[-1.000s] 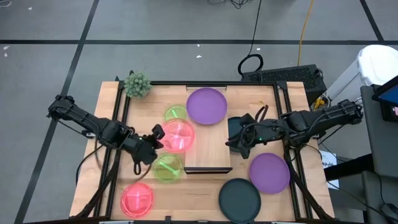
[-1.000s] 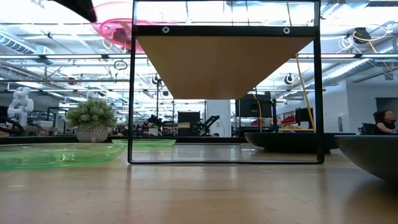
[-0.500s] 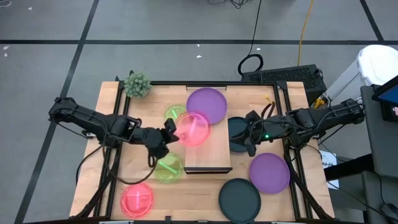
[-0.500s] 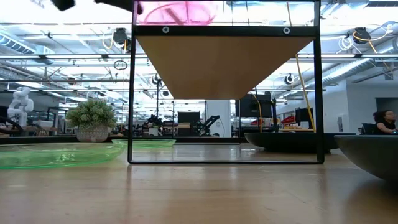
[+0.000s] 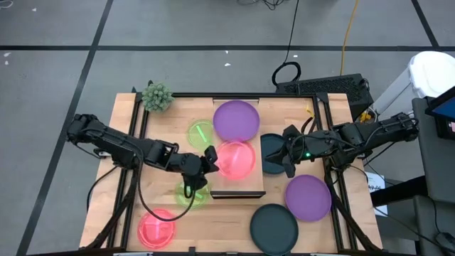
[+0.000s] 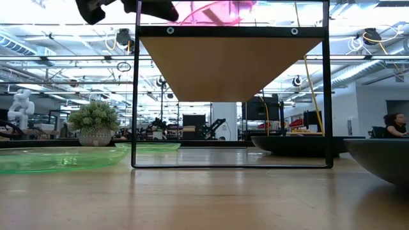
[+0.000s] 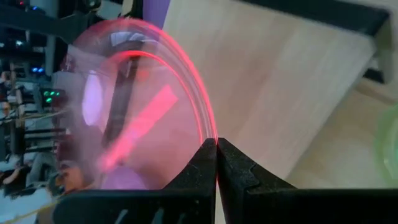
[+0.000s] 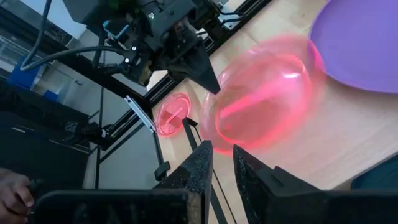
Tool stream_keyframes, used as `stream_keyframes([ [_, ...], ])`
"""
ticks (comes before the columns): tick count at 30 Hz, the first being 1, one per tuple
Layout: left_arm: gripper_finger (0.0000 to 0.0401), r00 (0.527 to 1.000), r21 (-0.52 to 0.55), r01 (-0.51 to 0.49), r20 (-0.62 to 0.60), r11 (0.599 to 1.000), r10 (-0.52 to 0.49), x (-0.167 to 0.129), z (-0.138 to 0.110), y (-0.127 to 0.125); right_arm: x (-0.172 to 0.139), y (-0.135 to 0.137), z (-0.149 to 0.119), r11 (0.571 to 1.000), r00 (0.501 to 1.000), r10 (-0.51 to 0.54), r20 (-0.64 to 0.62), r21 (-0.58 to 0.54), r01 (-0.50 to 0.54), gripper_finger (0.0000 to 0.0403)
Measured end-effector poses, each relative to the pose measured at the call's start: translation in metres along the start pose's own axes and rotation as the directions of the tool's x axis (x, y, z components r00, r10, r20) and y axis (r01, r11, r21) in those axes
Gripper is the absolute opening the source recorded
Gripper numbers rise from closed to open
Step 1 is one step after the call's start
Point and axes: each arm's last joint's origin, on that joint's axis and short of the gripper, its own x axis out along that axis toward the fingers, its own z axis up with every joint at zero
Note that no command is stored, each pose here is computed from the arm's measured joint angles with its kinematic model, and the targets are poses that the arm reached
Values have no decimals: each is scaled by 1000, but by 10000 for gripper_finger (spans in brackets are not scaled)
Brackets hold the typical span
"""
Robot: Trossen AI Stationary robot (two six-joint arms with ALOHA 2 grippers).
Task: Place and stack plates onto a shelf
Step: Put the top pink plate on the shelf
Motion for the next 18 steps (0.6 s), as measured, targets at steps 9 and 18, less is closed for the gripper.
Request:
stream_keyframes([
  [9, 3, 998, -7, 39, 56, 999, -38, 4, 3, -2, 0, -1, -1, 1000, 1000, -9, -6, -3, 9, 49],
  [18, 3, 995, -50, 86, 64, 995, -83, 13, -3, -4, 0, -2, 0, 1000, 999, -28, 15, -11, 29, 49],
])
